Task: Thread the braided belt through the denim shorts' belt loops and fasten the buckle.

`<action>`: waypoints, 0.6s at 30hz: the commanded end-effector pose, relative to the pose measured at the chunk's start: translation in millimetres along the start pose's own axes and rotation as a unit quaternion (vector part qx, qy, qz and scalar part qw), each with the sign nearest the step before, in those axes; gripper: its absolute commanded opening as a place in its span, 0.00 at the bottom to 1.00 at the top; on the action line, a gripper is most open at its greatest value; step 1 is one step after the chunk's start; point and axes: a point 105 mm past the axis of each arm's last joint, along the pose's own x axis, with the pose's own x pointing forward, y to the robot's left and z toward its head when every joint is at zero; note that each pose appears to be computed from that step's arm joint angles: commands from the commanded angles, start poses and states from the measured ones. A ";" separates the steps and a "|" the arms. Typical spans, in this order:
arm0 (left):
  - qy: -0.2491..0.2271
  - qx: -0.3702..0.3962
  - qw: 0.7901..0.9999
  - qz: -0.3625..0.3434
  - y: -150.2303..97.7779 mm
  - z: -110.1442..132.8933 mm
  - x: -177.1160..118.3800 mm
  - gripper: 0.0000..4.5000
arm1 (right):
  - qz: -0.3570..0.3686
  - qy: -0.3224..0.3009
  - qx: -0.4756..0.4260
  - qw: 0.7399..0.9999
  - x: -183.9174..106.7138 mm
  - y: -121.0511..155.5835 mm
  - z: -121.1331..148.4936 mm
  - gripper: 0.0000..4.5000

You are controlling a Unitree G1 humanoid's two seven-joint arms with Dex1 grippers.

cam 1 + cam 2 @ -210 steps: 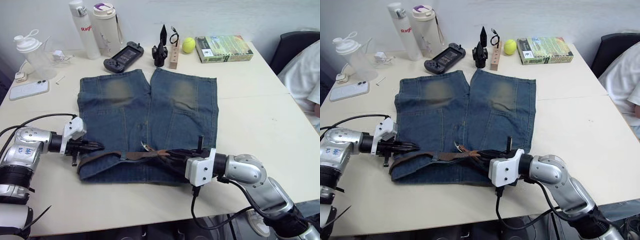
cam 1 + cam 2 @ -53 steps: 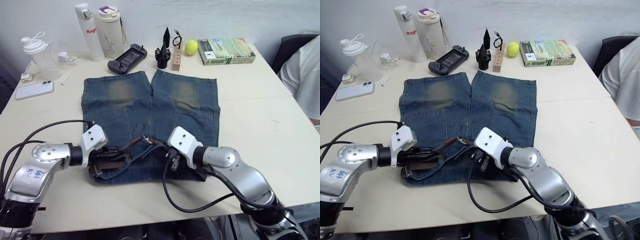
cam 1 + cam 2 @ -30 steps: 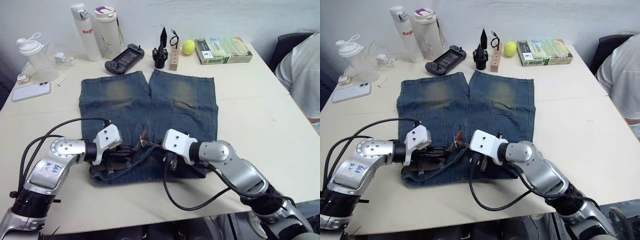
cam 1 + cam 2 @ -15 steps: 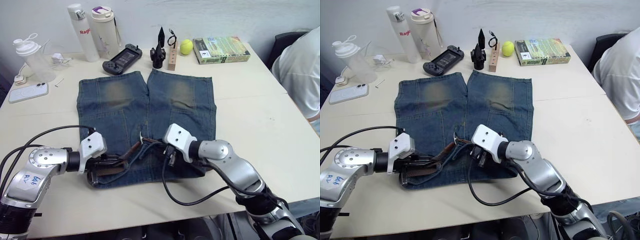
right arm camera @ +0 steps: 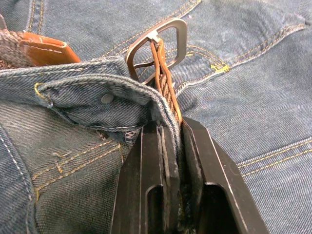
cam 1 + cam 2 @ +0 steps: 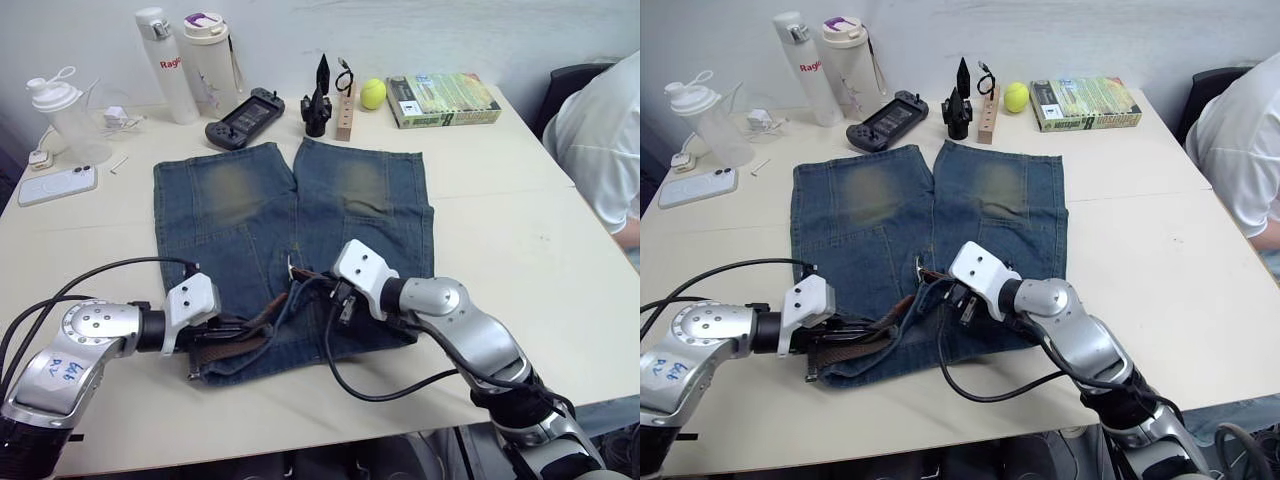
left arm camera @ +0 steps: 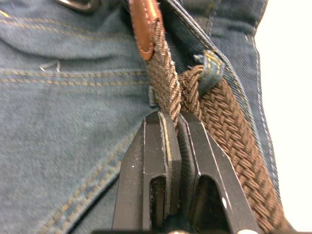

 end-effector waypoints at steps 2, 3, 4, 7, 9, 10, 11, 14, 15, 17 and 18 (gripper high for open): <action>-0.013 0.011 1.000 0.010 4.5 10.4 18.1 0.00 | 0.002 -0.041 -0.020 0.999 -6.6 0.5 24.1 0.02; -0.014 0.011 1.000 0.011 5.2 10.8 18.7 0.00 | 0.006 -0.043 -0.021 0.999 -6.8 2.2 24.8 0.02; -0.015 0.011 1.000 0.011 5.7 11.7 19.2 0.00 | 0.009 -0.042 -0.020 0.999 -7.2 3.4 24.6 0.02; -0.016 0.006 1.000 0.025 11.2 12.3 19.6 0.00 | 0.024 -0.042 -0.021 0.999 -9.0 9.7 23.6 0.02; -0.018 0.003 0.999 0.030 12.8 12.4 19.5 0.00 | 0.026 -0.039 -0.017 0.999 -10.2 10.8 22.5 0.02; -0.018 0.001 0.999 0.030 12.5 12.2 19.0 0.00 | 0.024 -0.037 -0.015 0.999 -10.8 10.0 21.2 0.02; -0.018 0.000 0.999 0.029 12.0 12.3 18.8 0.00 | 0.022 -0.035 -0.014 0.999 -11.5 9.4 20.4 0.02; -0.021 -0.009 0.999 0.039 13.4 11.8 15.7 0.00 | 0.013 -0.026 -0.009 1.000 -13.4 6.3 16.1 0.02; -0.021 -0.011 0.999 0.044 14.6 11.9 14.1 0.00 | 0.009 -0.022 -0.005 1.000 -13.8 5.4 14.4 0.02; -0.023 -0.014 0.998 0.054 16.7 12.7 11.4 0.00 | 0.005 -0.016 -0.001 1.000 -14.6 4.1 11.6 0.02; -0.025 -0.016 0.998 0.056 17.2 13.2 10.7 0.00 | 0.005 -0.013 -0.001 1.000 -14.9 3.9 10.2 0.02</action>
